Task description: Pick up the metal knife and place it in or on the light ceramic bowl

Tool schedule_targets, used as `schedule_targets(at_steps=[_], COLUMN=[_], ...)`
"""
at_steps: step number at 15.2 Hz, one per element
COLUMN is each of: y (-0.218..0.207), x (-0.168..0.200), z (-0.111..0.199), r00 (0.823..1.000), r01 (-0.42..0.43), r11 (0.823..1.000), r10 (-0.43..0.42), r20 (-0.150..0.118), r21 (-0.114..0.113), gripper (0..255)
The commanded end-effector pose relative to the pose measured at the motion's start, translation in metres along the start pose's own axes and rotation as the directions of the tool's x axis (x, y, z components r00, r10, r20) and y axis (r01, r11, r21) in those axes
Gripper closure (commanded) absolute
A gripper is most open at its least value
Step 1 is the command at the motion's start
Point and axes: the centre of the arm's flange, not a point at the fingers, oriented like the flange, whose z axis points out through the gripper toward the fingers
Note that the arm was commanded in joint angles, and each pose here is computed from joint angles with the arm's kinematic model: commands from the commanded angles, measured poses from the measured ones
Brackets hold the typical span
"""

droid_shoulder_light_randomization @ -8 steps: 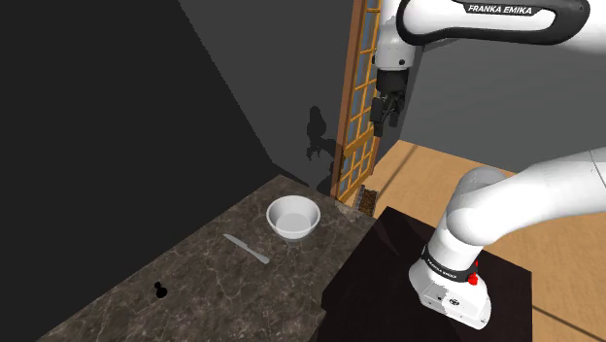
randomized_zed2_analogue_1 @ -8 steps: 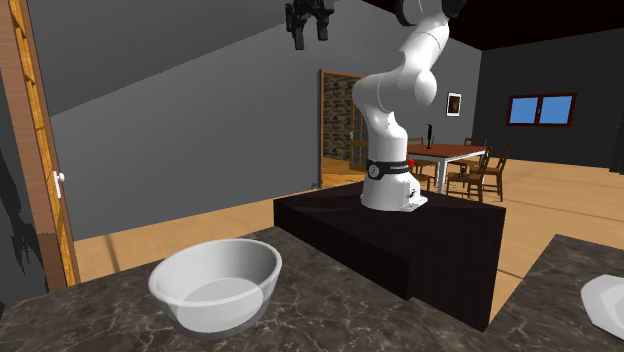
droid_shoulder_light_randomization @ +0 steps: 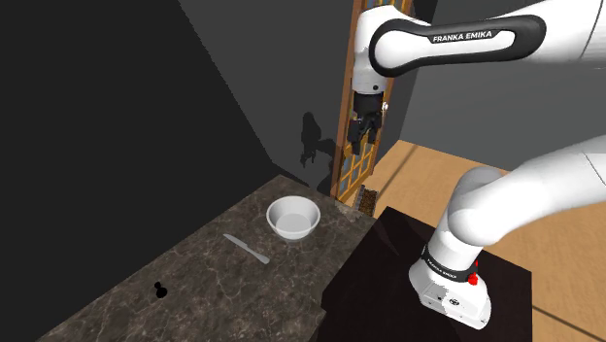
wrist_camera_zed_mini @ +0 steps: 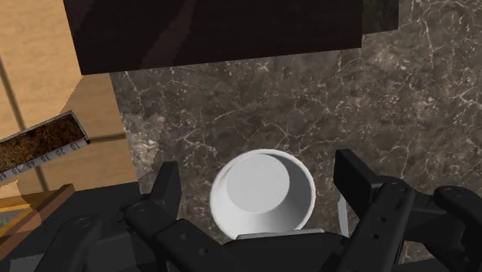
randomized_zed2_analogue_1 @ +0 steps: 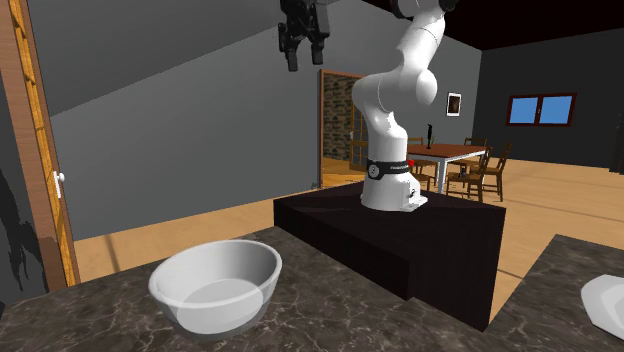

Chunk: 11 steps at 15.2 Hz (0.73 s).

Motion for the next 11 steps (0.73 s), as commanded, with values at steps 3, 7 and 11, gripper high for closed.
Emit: schedule_targets(at_steps=[3,7,11], y=[-0.024,-0.047,-0.07], x=[0.032,0.063,0.093], z=[0.036,0.071,0.107], r00=[1.0,0.999,0.999], r01=[0.013,0.027,0.04], r11=[1.0,1.0,0.999], r10=[-0.013,-0.027,-0.041], r20=[-0.012,-0.022,-0.031], r21=[-0.002,-0.005,-0.007], gripper=[0,0,0])
